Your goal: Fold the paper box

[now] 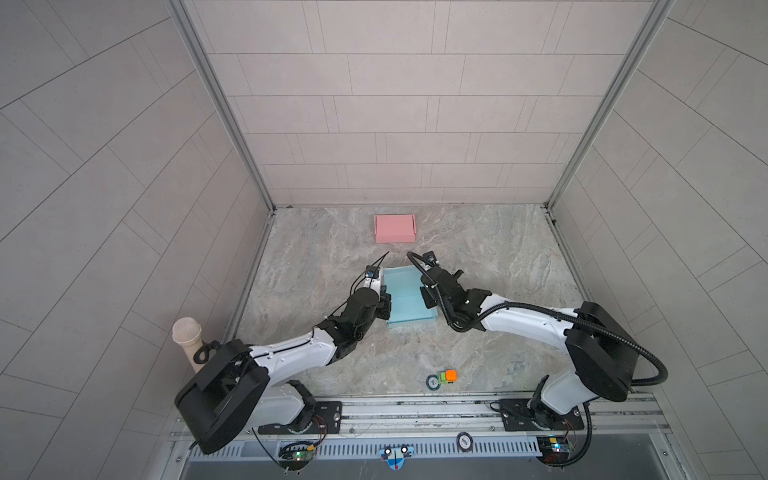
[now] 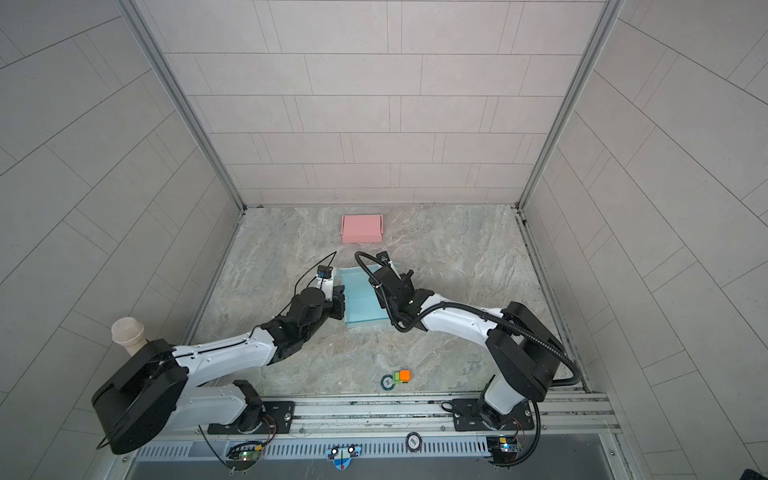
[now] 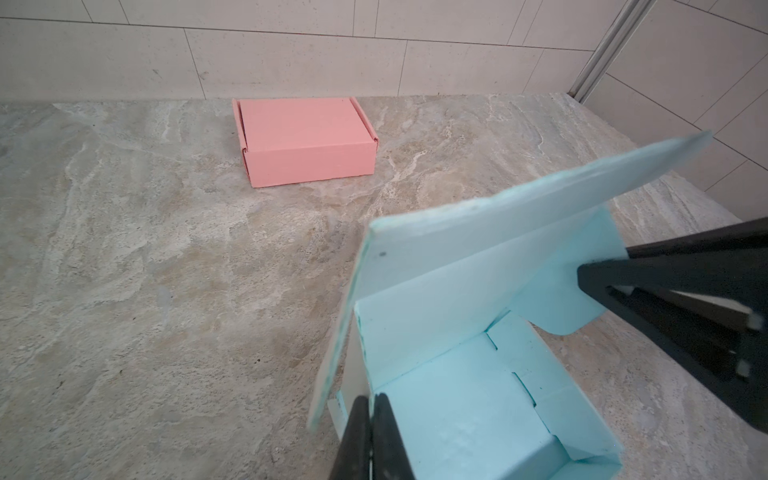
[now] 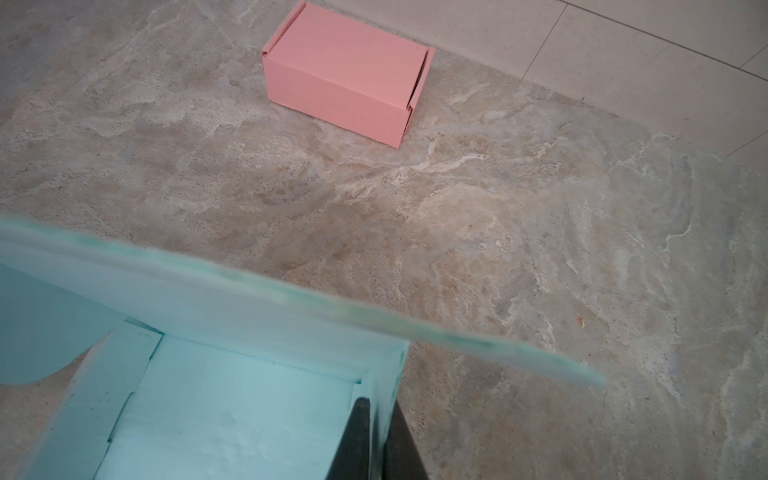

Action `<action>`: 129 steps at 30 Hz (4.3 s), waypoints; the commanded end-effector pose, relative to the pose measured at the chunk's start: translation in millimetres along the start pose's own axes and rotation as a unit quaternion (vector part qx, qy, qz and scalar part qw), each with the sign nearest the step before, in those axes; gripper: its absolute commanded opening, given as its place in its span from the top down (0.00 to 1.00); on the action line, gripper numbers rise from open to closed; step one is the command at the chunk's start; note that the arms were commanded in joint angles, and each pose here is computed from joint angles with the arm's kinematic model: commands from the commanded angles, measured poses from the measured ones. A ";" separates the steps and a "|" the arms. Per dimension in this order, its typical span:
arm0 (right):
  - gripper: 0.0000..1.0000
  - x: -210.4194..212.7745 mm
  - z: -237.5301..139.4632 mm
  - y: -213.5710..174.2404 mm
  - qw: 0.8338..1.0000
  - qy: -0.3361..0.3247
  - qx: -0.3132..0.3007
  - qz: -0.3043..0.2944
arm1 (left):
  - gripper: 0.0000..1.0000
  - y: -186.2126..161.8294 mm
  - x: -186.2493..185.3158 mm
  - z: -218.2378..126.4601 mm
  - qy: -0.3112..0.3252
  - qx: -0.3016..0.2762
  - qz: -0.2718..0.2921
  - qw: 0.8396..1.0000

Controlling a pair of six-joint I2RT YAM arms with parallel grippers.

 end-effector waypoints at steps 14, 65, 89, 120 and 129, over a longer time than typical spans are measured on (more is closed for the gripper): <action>0.88 8.8 -19.0 -22.9 0.999 0.029 0.002 0.037 | 0.99 -31.0 -19.2 -3.4 -0.005 -0.028 0.031 0.999; 0.42 -39.6 -143.5 -56.1 0.986 0.053 -0.153 0.036 | 0.97 -87.1 -30.5 3.8 0.000 0.015 0.069 0.998; 0.40 -15.8 -57.7 -37.2 0.995 0.053 -0.002 0.079 | 0.52 -63.9 -33.6 -30.1 -0.055 0.058 0.060 0.995; 0.46 -1.3 -19.5 -82.2 0.991 0.071 0.073 0.082 | 0.00 20.9 -11.1 -17.9 -0.092 0.153 -0.059 0.982; 0.46 -11.3 -38.1 -85.9 0.990 0.099 0.042 0.095 | 0.09 -4.5 -8.7 21.4 -0.083 0.203 -0.061 0.974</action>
Point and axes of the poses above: each gripper's point midway between its finger pads, its own z axis out along the fingers, its own x axis along the line the jaws close on, y = z × x, the point moved 10 cm from there along -z, back along the fingers, and after that the axes turned 3 degrees about -z, right-handed, at the moved point
